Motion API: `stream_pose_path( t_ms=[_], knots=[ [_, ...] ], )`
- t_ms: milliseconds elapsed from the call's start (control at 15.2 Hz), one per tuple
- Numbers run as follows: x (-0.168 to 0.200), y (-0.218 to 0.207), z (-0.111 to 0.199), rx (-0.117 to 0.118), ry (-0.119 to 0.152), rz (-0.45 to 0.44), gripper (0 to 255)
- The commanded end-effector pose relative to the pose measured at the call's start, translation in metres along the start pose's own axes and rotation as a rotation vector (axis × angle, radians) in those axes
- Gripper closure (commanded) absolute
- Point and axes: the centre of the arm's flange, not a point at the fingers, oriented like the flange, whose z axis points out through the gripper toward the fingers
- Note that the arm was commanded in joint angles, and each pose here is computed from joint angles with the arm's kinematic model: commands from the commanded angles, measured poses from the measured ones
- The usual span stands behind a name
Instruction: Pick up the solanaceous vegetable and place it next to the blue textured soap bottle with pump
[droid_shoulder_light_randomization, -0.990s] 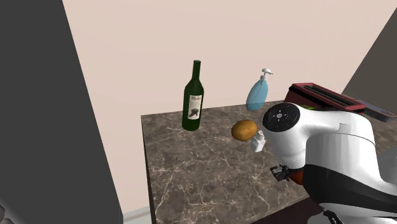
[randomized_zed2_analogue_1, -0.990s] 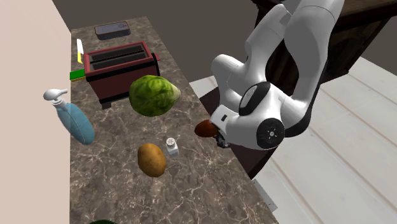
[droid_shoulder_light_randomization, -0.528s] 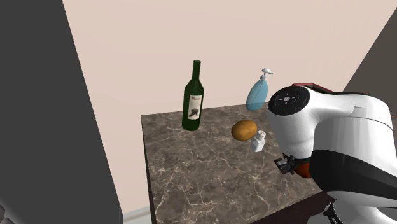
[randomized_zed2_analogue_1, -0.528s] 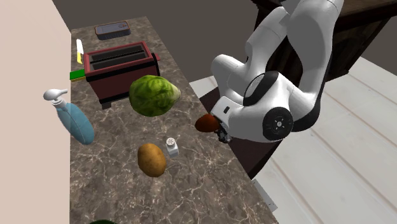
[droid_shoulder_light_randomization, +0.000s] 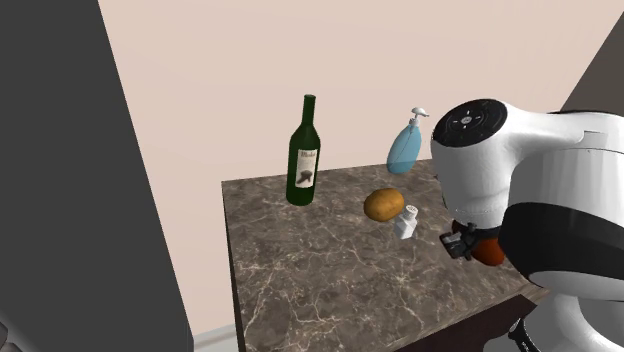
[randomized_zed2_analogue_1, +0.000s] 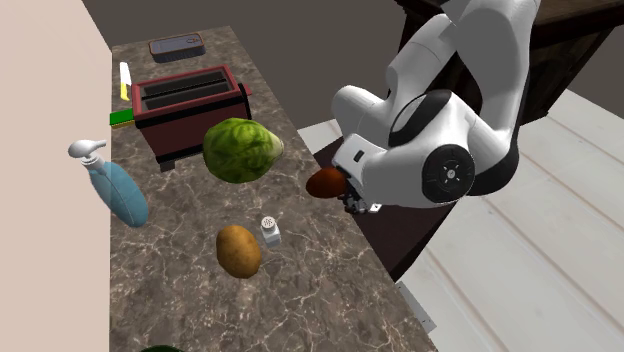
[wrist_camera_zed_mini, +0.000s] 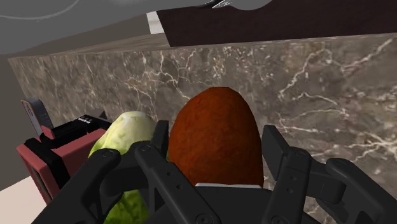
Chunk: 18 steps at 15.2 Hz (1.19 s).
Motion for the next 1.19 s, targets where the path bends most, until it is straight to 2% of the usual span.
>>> stream_pose_path(
  t_ms=[0, 1122],
  knots=[
    [0.001, 0.007, -0.008, 0.000, 0.000, 0.000, 255],
    [0.014, 0.063, -0.077, 0.000, 0.000, 0.000, 255]
  ],
)
